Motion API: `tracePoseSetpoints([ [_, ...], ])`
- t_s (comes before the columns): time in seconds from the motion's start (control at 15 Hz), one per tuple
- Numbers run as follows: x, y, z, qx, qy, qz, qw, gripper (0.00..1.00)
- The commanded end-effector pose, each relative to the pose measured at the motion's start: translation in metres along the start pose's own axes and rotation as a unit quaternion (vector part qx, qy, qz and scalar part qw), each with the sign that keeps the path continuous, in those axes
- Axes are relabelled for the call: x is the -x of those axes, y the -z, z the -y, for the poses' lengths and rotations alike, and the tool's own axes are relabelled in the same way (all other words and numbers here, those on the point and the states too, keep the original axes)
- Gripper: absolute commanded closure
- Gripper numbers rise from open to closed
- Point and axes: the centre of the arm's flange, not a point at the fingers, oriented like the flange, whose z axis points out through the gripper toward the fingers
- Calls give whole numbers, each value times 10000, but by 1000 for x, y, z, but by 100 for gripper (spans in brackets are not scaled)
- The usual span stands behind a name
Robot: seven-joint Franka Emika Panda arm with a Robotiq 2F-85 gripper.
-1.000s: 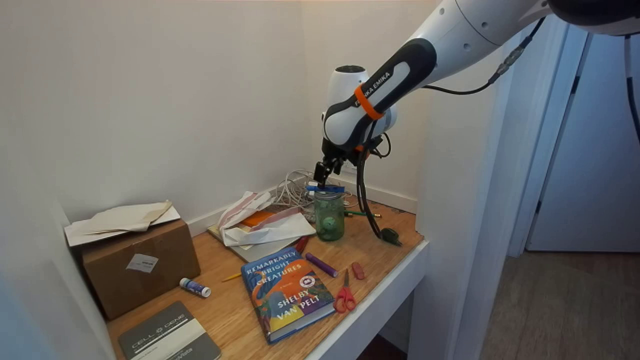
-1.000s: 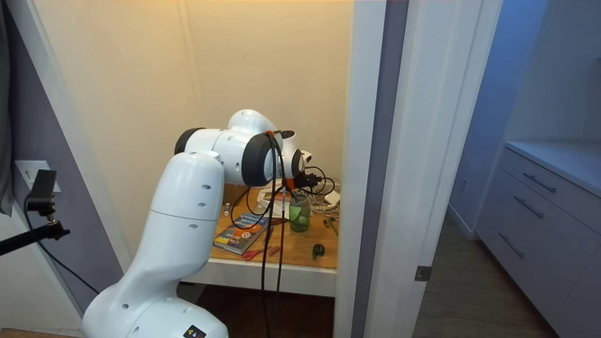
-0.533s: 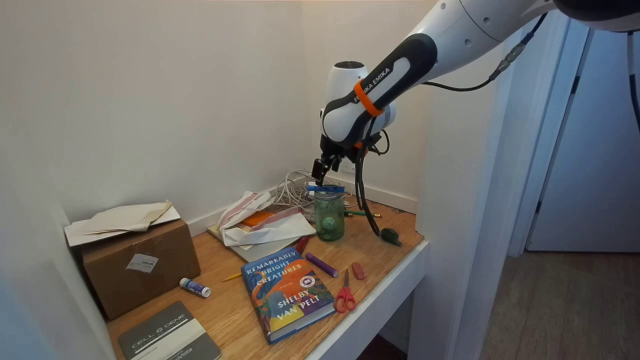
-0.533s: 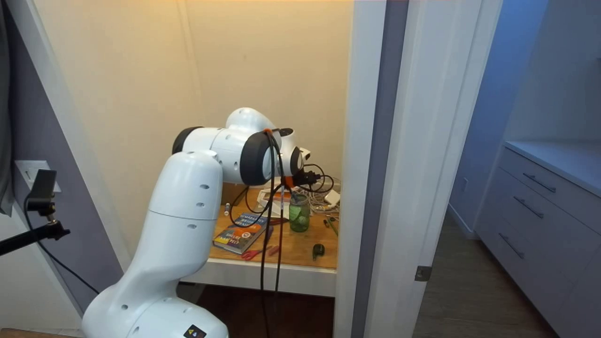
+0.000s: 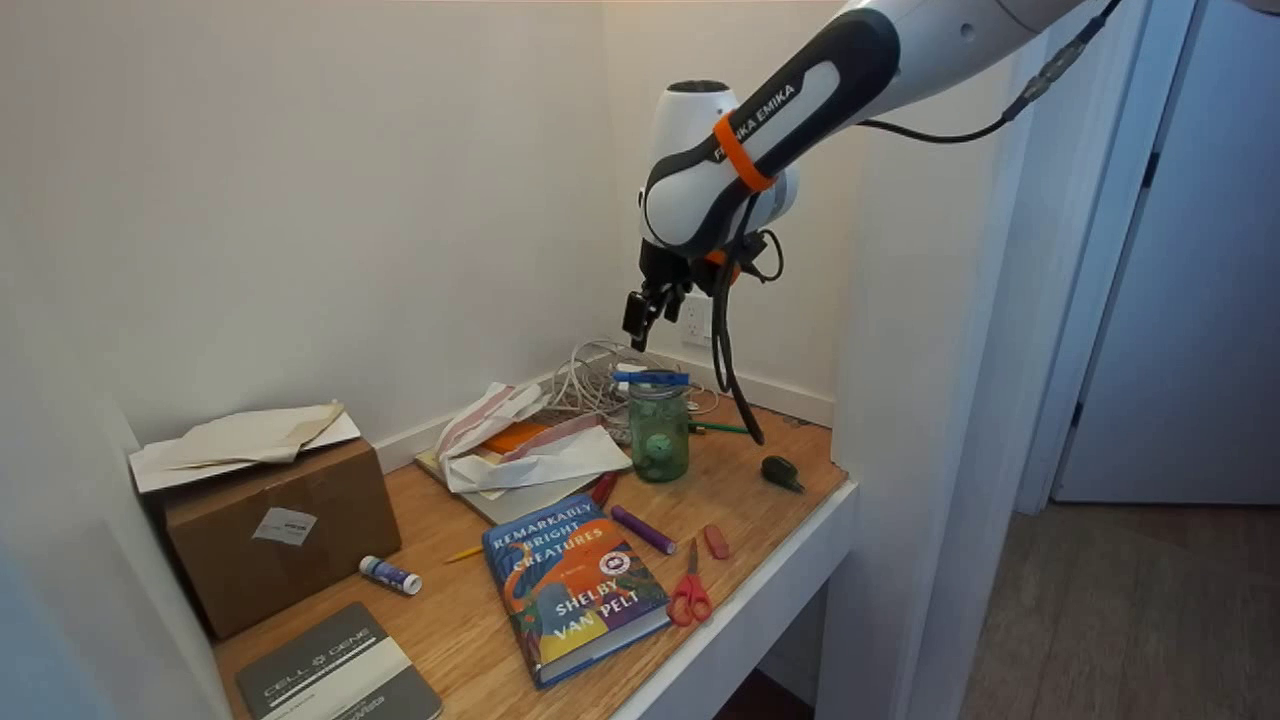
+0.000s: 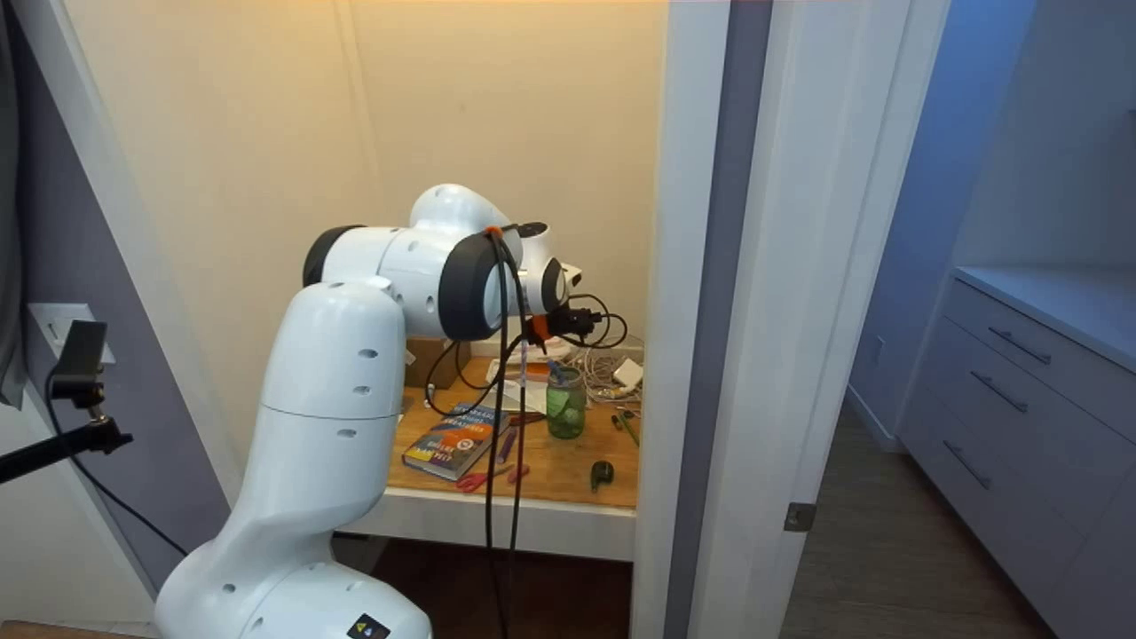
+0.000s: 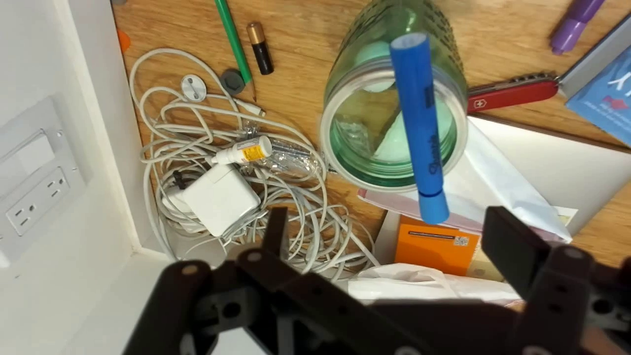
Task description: Put the purple marker on the table then put the blue marker on top of the glass jar
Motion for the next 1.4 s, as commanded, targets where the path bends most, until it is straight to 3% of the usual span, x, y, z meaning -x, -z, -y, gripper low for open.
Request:
tracePoseSetpoints([
  [0.0, 17, 43, 10, -189, -104, 351, 9992, 0],
  [0.27, 28, 73, 23, -324, -292, 613, 9972, 0],
  [0.6, 42, 102, 44, -627, -544, 641, 9945, 0],
  [1.33, 70, 125, 58, -790, -504, 658, 9934, 0],
])
